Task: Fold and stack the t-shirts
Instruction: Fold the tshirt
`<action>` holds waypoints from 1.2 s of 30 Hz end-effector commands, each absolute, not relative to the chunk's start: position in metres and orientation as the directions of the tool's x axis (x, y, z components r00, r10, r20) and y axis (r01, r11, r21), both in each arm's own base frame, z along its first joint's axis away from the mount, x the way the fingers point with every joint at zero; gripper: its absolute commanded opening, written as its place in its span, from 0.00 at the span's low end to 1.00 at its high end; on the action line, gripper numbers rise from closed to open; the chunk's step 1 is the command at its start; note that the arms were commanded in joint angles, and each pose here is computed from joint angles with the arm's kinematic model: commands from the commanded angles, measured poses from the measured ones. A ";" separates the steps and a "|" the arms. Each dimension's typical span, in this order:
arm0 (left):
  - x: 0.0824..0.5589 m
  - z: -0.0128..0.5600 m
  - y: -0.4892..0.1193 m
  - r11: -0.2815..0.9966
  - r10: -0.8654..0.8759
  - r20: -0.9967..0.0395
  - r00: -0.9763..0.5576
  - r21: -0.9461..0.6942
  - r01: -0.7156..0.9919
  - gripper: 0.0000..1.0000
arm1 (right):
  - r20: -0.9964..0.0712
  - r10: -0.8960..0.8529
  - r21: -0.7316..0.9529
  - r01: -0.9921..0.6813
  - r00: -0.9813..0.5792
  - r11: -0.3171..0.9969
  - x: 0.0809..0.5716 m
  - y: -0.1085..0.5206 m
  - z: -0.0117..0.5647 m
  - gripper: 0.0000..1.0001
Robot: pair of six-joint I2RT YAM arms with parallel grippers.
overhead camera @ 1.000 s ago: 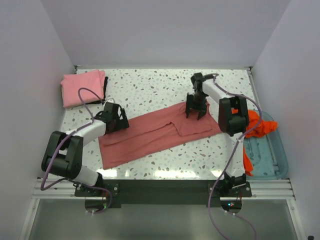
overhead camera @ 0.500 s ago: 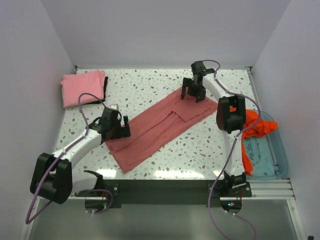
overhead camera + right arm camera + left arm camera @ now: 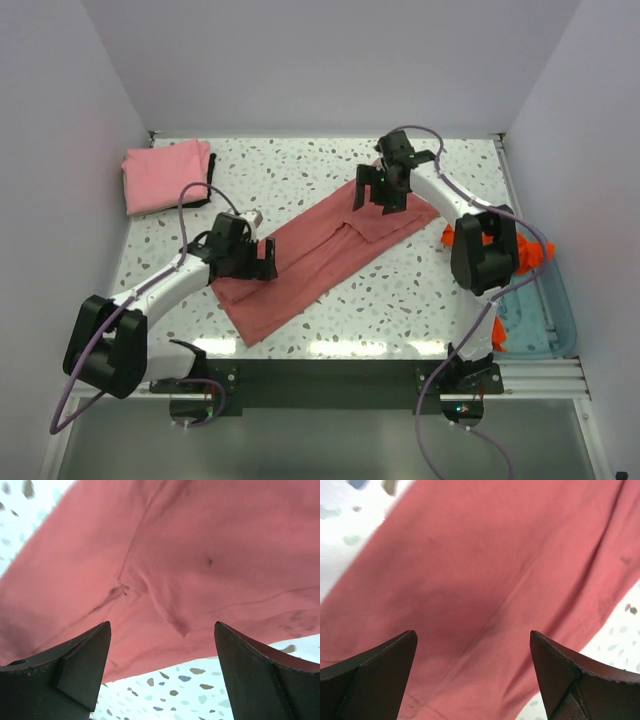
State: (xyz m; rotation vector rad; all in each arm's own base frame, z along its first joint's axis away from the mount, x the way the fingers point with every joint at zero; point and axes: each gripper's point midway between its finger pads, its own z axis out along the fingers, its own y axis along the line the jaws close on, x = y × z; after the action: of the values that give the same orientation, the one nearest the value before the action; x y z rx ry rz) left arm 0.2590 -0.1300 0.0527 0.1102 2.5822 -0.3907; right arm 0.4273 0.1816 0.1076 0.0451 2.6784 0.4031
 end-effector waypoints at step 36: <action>0.154 0.015 -0.252 0.830 0.114 -0.207 -0.972 -0.518 0.207 1.00 | -0.333 0.196 0.241 0.118 -0.923 0.963 0.509 0.196 -0.013 0.88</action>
State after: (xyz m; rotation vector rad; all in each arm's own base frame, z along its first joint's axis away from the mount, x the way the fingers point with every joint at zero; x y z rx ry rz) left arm 0.1884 -0.2476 0.0358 0.2868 2.6619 -0.8026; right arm 0.5015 0.1964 0.0320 0.1790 2.7198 0.3368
